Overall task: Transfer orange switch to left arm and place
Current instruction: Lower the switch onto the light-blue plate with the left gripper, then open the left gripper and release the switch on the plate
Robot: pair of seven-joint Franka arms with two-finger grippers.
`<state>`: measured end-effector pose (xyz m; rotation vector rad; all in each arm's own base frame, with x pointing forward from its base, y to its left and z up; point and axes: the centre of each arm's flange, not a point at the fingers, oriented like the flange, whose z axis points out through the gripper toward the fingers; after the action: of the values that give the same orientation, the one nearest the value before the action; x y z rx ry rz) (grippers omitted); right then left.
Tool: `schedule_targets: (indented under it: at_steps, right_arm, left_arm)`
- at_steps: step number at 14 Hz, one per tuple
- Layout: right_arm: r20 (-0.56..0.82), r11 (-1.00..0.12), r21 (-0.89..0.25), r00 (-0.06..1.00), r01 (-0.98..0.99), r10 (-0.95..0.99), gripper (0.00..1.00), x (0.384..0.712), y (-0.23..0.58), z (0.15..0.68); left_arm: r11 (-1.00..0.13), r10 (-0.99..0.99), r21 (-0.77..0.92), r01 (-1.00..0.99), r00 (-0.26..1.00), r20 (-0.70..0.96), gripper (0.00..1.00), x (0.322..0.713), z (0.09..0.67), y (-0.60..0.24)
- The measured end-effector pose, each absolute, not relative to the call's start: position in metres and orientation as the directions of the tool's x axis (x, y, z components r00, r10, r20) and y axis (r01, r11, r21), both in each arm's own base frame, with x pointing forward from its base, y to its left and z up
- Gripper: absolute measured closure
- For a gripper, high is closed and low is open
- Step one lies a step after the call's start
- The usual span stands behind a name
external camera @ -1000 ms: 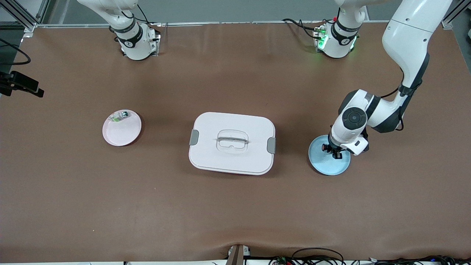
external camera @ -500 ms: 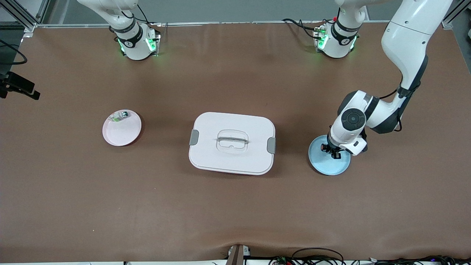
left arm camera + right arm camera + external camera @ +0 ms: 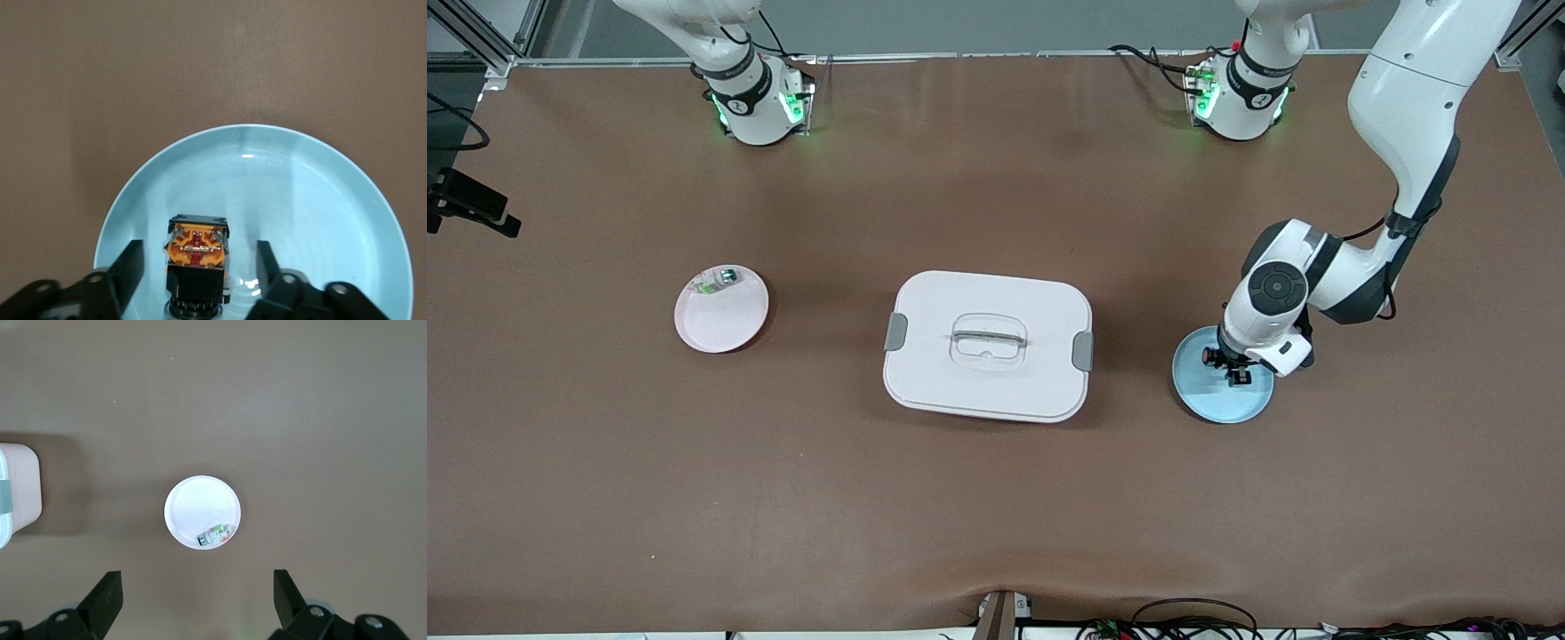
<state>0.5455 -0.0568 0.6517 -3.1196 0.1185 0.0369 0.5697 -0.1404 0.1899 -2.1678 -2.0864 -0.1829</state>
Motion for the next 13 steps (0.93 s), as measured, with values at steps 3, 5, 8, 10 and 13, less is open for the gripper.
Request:
schedule_targets:
  at_steps: [3,5,8,10,13]
  right_arm:
    - [-0.024,-0.997,-0.019,0.997,-0.079,-0.078,0.00,0.545,-0.058,0.652]
    - [-0.025,-0.997,-0.019,0.997,-0.079,-0.079,0.00,0.545,-0.058,0.652]
    - [-0.025,-0.997,-0.019,0.997,-0.080,-0.079,0.00,0.545,-0.059,0.652]
    - [-0.025,-0.997,-0.019,0.997,-0.080,-0.079,0.00,0.545,-0.059,0.652]
    - [-0.029,-0.997,-0.019,0.996,-0.080,-0.079,0.00,0.545,-0.059,0.651]
  left_arm:
    - [-0.026,0.985,0.033,0.999,0.020,0.170,0.00,0.587,0.206,-0.139]
    - [-0.011,0.984,0.047,0.999,0.003,0.180,0.00,0.599,0.219,-0.135]
    - [0.002,0.982,0.050,0.999,-0.011,0.190,0.00,0.607,0.227,-0.131]
    - [0.032,0.982,0.050,0.998,-0.041,0.184,0.00,0.610,0.228,-0.121]
    - [0.030,0.988,0.037,0.999,-0.035,0.153,0.00,0.613,0.235,-0.109]
